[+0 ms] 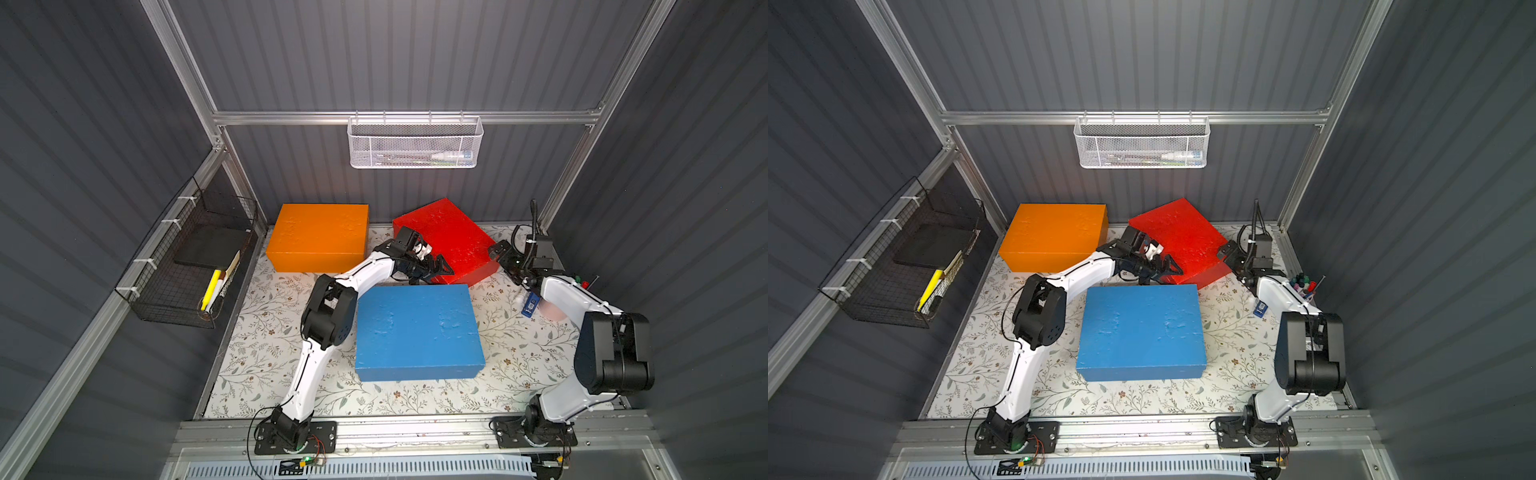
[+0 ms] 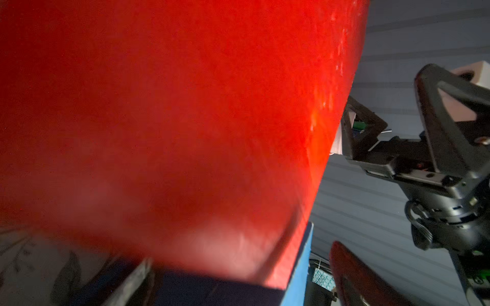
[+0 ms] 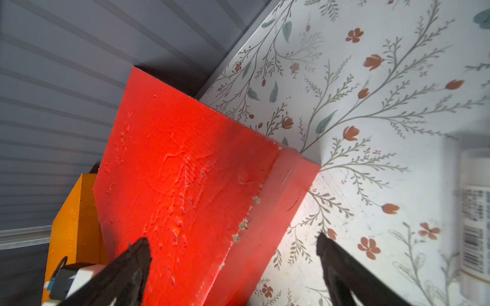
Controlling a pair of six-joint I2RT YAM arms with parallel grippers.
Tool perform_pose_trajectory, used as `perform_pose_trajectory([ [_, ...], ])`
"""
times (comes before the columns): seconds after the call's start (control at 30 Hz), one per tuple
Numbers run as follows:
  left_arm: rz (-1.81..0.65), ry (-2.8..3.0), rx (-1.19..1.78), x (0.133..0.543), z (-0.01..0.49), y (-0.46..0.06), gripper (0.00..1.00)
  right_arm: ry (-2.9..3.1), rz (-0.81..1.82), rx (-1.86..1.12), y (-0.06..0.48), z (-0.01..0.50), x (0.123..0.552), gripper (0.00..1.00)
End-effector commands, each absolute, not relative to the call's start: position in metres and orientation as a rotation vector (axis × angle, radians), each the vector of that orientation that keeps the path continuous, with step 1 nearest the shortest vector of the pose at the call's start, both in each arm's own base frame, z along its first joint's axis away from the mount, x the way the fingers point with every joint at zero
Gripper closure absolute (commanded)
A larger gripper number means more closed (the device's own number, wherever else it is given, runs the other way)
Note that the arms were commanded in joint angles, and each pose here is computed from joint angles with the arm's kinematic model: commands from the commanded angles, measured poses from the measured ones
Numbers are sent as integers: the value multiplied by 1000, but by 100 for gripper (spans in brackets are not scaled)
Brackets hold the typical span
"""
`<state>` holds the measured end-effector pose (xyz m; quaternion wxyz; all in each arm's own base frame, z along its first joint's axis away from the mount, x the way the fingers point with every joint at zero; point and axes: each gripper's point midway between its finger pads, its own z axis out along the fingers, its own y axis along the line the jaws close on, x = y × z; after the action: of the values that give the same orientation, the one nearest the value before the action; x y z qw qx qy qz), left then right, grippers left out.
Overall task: Stack the shoeboxes
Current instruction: Adjust the shoebox at the center of the board.
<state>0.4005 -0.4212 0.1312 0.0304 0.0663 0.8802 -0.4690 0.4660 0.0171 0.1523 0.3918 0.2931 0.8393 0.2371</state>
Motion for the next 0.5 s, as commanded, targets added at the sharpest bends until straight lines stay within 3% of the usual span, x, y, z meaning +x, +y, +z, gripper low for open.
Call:
perform_pose_trajectory([
  [0.0, -1335, 2611, 328, 395, 180, -400, 1, 2137, 584, 728, 17, 156, 462, 1],
  [0.2, -1123, 2531, 387, 395, 192, -373, 1, 2144, 542, 730, 12, 156, 459, 1],
  [0.47, -1061, 2478, 422, 407, 199, -354, 1, 2103, 467, 729, 2, 168, 453, 1],
])
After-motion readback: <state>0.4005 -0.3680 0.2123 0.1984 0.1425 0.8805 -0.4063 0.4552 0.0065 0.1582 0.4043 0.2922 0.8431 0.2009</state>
